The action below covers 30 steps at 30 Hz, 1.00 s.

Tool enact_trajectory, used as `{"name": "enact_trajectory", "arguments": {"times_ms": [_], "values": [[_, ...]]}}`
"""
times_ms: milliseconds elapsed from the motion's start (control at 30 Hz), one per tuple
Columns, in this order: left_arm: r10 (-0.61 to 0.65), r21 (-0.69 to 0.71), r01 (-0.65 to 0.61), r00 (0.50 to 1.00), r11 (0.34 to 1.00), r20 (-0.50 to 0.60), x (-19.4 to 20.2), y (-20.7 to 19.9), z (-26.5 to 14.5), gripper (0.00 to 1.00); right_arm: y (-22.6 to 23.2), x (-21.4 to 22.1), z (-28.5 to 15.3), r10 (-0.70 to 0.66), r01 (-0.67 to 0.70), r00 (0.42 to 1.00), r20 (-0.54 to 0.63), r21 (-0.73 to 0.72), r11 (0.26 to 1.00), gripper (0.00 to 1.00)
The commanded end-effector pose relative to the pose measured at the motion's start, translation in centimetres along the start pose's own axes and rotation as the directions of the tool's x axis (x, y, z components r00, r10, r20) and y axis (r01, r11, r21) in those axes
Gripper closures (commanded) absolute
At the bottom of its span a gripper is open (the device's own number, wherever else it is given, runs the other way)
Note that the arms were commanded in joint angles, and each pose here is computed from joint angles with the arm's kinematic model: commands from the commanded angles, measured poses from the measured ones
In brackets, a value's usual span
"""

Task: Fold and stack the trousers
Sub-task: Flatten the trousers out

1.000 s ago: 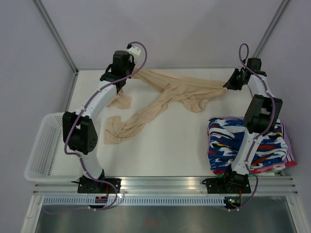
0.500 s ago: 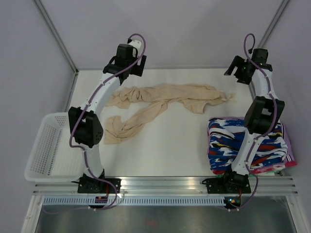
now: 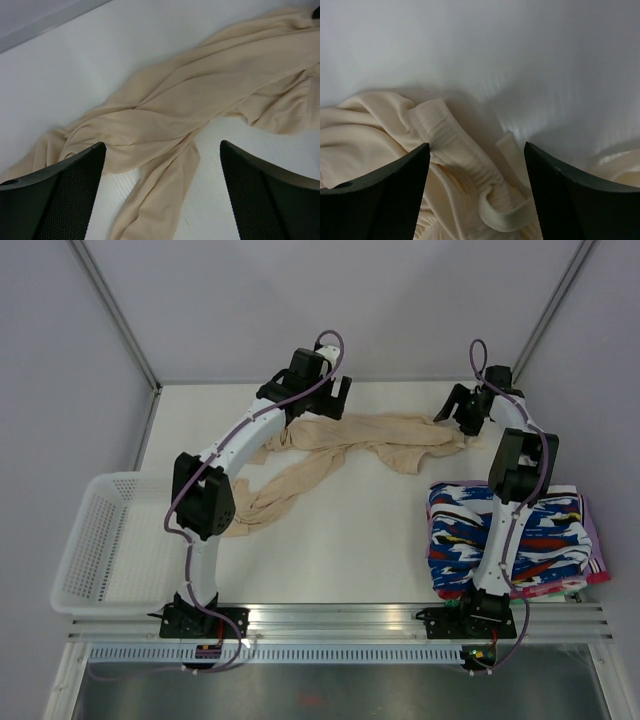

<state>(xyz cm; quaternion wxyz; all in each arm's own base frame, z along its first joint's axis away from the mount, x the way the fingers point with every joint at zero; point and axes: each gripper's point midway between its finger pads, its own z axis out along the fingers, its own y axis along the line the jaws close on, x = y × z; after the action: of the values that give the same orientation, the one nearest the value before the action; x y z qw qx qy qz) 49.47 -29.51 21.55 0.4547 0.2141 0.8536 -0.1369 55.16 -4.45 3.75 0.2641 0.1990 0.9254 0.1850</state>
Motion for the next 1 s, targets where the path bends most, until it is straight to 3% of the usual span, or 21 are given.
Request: {"name": "enact_trajectory", "arguments": {"times_ms": [0,167,200,300,333,367,433,533,667,967], "values": [[-0.112,-0.190,0.099,0.992,0.977,-0.059,2.5,4.0,1.9,0.00,2.2,0.3,1.2,-0.034,0.034,0.999,0.000,-0.033,0.999,0.19],[-0.326,-0.329,0.278,0.940,0.903,-0.101,5.3,8.1,3.6,0.00,2.7,1.0,1.7,-0.051,0.051,0.999,-0.013,-0.037,0.998,0.32],[-0.366,-0.343,0.306,0.922,0.888,-0.125,6.1,8.7,3.6,0.00,2.8,1.0,1.7,-0.052,0.052,0.999,-0.010,-0.040,0.998,0.42],[-0.469,-0.397,0.382,0.870,0.835,-0.150,8.6,10.5,4.2,0.00,3.9,1.1,1.9,-0.050,0.049,0.999,-0.011,-0.068,0.996,0.60],[-0.492,-0.424,0.394,0.858,0.815,-0.149,9.2,11.5,4.0,0.00,4.2,0.9,1.9,-0.052,0.052,0.999,-0.005,-0.072,0.996,0.78],[-0.520,-0.456,0.409,0.841,0.790,-0.148,10.0,12.1,4.2,0.00,4.5,0.9,1.9,-0.059,0.059,0.998,-0.002,-0.063,0.996,0.89],[-0.557,-0.499,0.419,0.814,0.759,-0.164,11.5,13.0,4.0,0.00,5.3,-0.2,1.0,-0.078,0.079,0.997,0.030,-0.057,0.995,1.00],[-0.656,-0.578,0.470,0.738,0.667,-0.157,14.2,15.6,3.8,0.00,7.5,-3.5,-1.2,-0.112,0.123,0.983,0.145,-0.073,0.990,1.00],[-0.721,-0.645,0.496,0.681,0.582,-0.127,15.8,18.3,2.8,0.00,10.1,-7.5,-4.6,-0.118,0.154,0.944,0.308,-0.097,0.983,1.00],[-0.748,-0.661,0.527,0.659,0.534,-0.079,16.1,20.7,2.0,0.00,11.9,-13.0,-6.8,-0.033,0.117,0.872,0.488,-0.143,0.983,1.00]]}}
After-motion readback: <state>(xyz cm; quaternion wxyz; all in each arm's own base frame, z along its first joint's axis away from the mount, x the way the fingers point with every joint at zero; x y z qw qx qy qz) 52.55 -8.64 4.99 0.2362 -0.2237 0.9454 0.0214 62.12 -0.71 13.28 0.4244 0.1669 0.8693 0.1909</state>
